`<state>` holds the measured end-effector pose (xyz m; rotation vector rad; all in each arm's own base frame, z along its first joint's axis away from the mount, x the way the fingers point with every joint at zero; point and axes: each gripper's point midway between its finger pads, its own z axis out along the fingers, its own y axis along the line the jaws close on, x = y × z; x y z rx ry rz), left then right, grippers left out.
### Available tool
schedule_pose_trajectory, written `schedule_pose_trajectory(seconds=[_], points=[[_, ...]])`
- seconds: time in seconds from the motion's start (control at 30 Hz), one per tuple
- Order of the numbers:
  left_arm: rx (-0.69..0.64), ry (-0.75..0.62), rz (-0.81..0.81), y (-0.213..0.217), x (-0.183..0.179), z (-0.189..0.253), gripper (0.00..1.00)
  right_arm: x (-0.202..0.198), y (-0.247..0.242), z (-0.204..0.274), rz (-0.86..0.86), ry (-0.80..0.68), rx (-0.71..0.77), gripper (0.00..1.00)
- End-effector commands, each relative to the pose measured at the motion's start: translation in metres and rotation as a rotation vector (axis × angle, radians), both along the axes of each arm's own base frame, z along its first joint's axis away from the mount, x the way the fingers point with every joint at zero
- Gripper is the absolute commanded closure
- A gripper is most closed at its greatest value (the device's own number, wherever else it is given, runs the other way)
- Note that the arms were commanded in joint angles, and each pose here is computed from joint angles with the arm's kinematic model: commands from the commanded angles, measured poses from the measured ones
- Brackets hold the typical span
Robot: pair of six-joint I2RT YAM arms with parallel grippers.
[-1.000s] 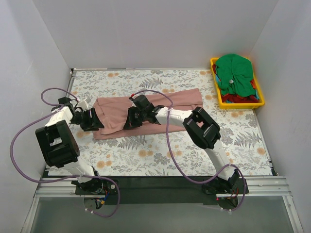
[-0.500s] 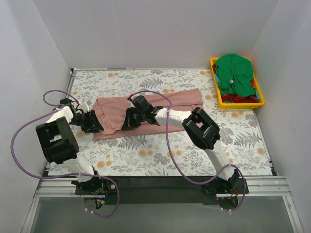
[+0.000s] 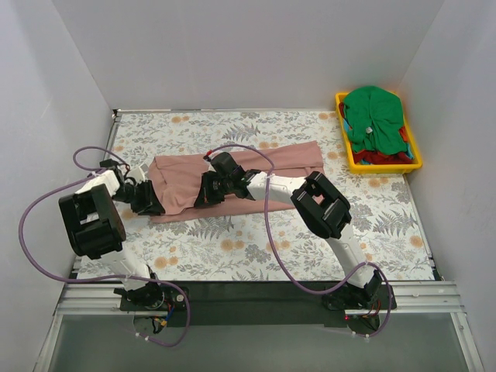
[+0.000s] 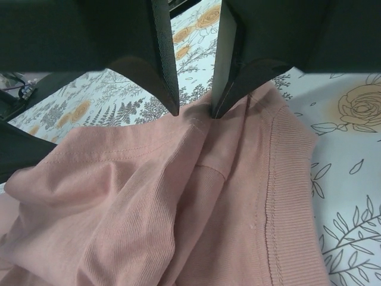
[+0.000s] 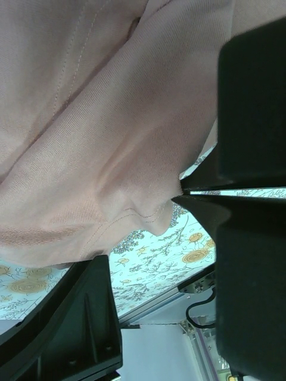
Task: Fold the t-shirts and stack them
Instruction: Fold the tshirt
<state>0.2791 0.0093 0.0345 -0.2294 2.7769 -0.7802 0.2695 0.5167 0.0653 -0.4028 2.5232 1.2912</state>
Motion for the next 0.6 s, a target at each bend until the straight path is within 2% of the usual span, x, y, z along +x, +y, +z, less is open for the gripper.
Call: schedule_pose_trajectory(seconds=[0.0, 0.13, 0.17, 0.2, 0.33, 0.47, 0.57], points=[[-0.019, -0.046, -0.007, -0.004, 0.011, 0.013, 0.76, 0.004, 0.004, 0.028, 0.005, -0.044, 0.069, 0.99], [-0.028, -0.068, -0.01, -0.003, 0.021, 0.023, 0.91, 0.012, 0.0, 0.031, -0.01, -0.049, 0.073, 0.99], [-0.032, -0.067, -0.011, -0.004, 0.022, 0.025, 0.98, 0.016, -0.003, 0.032, -0.017, -0.05, 0.074, 0.99], [-0.036, -0.076, -0.011, -0.004, 0.025, 0.029, 1.0, 0.019, -0.004, 0.034, -0.021, -0.054, 0.077, 0.99], [-0.079, -0.1, -0.002, -0.006, 0.042, 0.05, 1.0, 0.034, -0.011, 0.046, -0.035, -0.073, 0.103, 0.99], [-0.116, -0.162, 0.009, -0.004, 0.078, 0.075, 1.0, 0.06, -0.021, 0.052, -0.053, -0.094, 0.125, 0.99], [-0.16, -0.162, 0.008, -0.008, 0.097, 0.077, 1.0, 0.073, -0.024, 0.051, -0.056, -0.101, 0.139, 0.99]])
